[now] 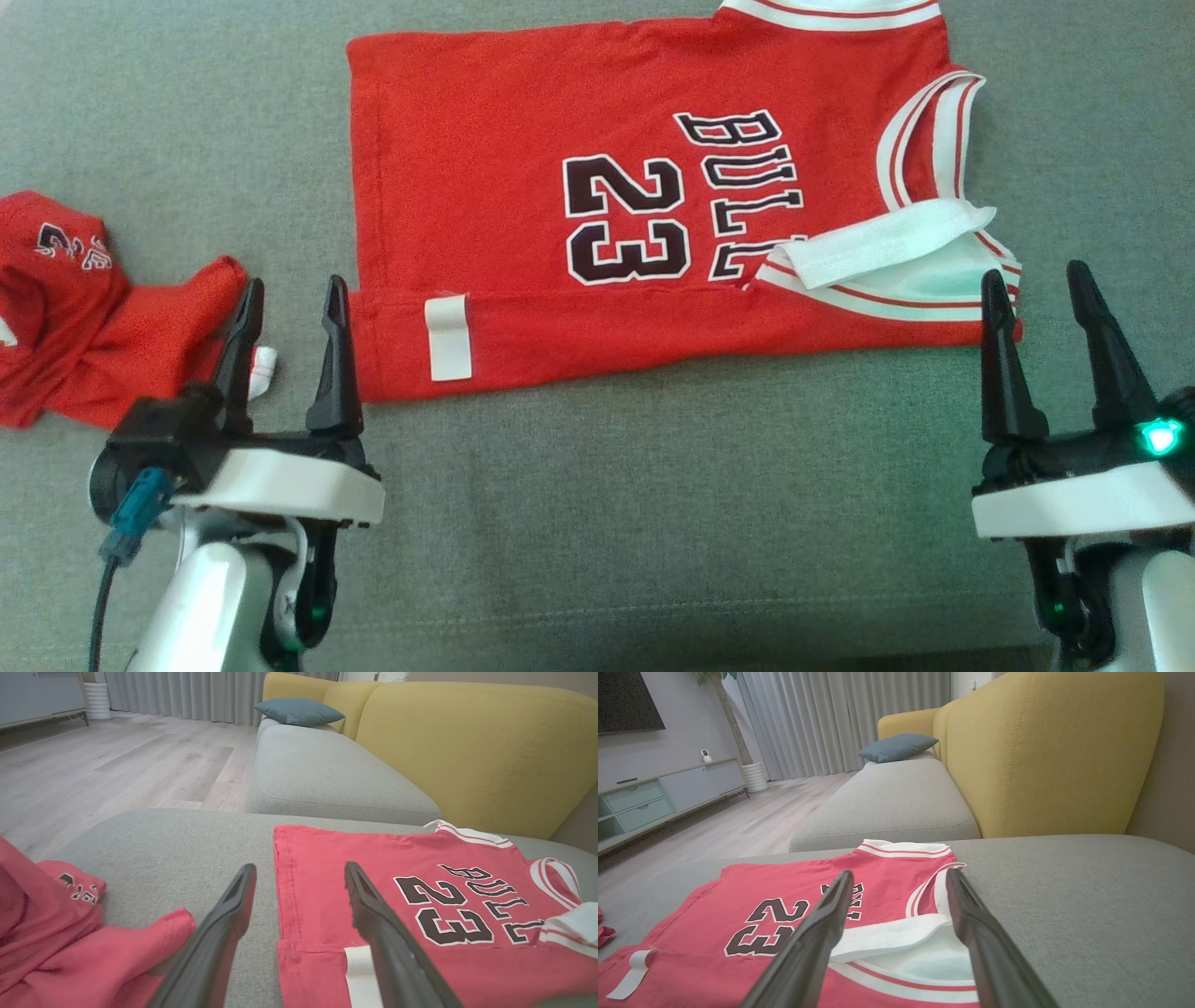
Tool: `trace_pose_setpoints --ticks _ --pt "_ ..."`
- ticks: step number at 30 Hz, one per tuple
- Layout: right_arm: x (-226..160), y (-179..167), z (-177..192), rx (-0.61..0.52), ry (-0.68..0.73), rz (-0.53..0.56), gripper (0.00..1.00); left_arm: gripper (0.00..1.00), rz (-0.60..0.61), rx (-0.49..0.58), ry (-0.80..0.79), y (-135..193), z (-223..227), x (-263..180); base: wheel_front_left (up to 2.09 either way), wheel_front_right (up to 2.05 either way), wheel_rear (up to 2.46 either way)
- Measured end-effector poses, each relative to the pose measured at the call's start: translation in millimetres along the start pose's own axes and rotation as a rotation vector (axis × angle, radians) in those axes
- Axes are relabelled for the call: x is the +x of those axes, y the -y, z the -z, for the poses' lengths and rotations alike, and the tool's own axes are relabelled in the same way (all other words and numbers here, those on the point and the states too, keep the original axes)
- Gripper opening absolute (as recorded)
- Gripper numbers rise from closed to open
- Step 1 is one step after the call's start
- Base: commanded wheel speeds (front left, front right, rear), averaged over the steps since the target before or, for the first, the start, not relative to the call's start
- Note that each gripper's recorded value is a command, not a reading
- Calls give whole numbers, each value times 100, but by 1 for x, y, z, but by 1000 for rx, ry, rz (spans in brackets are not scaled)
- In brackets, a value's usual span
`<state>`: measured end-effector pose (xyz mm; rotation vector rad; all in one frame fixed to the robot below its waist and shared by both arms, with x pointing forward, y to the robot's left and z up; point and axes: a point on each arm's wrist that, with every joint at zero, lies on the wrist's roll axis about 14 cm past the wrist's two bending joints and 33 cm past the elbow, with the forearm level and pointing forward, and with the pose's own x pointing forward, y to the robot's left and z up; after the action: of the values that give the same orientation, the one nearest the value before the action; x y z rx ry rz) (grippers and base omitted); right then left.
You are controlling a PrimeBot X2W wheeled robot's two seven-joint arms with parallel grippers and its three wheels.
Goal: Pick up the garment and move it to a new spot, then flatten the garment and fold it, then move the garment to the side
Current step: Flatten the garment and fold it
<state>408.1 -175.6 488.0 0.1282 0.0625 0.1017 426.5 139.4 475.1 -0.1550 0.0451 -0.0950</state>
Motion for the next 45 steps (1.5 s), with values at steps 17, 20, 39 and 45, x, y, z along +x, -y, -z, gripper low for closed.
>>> trace_pose_setpoints --ticks 17,20,39,45 --pt "-7 32 69 45 -280 88 100 100 32 -41 -268 5 68 -11 0 0 0" --pt "-8 43 88 42 -354 106 100 100 22 -60 -333 2 87 -14 0 0 0" --pt "23 56 120 134 -513 123 0 0 85 -134 -467 13 115 2 0 0 0" --pt "17 51 107 151 -478 112 0 0 86 -96 -446 10 103 -3 0 0 0"
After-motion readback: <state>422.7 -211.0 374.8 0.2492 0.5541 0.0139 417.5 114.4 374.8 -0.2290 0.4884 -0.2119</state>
